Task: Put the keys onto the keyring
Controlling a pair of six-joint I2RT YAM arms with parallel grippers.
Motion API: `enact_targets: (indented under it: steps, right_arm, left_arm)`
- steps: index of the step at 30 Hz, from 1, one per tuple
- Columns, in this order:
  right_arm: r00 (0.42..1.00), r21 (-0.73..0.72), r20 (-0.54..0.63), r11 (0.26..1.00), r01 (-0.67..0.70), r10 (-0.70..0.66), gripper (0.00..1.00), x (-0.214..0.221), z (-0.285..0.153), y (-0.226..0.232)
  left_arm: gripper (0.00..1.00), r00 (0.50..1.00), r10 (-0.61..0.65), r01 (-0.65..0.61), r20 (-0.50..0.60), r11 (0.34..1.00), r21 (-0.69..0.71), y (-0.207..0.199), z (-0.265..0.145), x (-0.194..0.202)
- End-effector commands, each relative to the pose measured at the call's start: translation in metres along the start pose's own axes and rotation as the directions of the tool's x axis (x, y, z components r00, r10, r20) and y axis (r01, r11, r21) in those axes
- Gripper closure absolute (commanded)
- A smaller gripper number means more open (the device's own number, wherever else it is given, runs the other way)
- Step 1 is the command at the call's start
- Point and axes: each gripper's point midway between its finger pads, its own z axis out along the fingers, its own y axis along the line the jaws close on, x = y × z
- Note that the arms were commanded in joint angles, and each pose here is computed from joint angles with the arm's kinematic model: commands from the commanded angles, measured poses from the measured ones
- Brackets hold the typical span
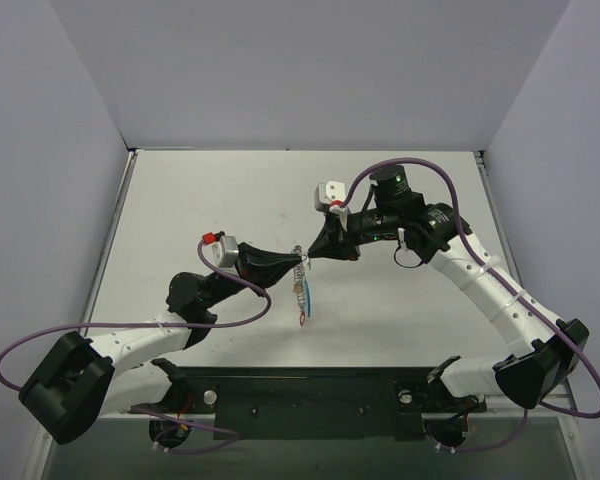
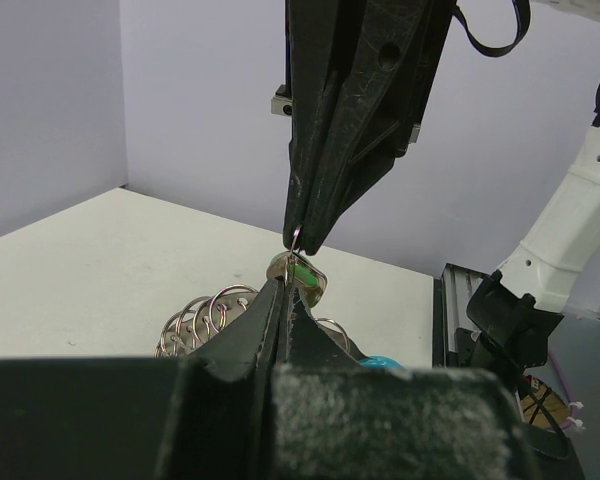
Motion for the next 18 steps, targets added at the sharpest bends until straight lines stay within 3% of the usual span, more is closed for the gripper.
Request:
enact_targets:
  steps: [1, 18]
  right_arm:
    - [1.0, -0.037, 0.023, 0.999, -0.012, 0.013, 1.0, -0.004, 0.0048, 0.0064]
    - [0.999, -0.067, 0.024, 0.997, -0.041, 0.043, 1.0, -0.0042, 0.0093, 0.0117]
  left_arm:
    - [1.0, 0.952, 0.135, -0.174, 0.275, 0.978, 0.12, -0.0334, 0.0058, -0.0752]
    - [1.0, 0.956, 0.15, -0.191, 0.253, 0.971, 0.145, -0.0365, 0.0075, -0.0736]
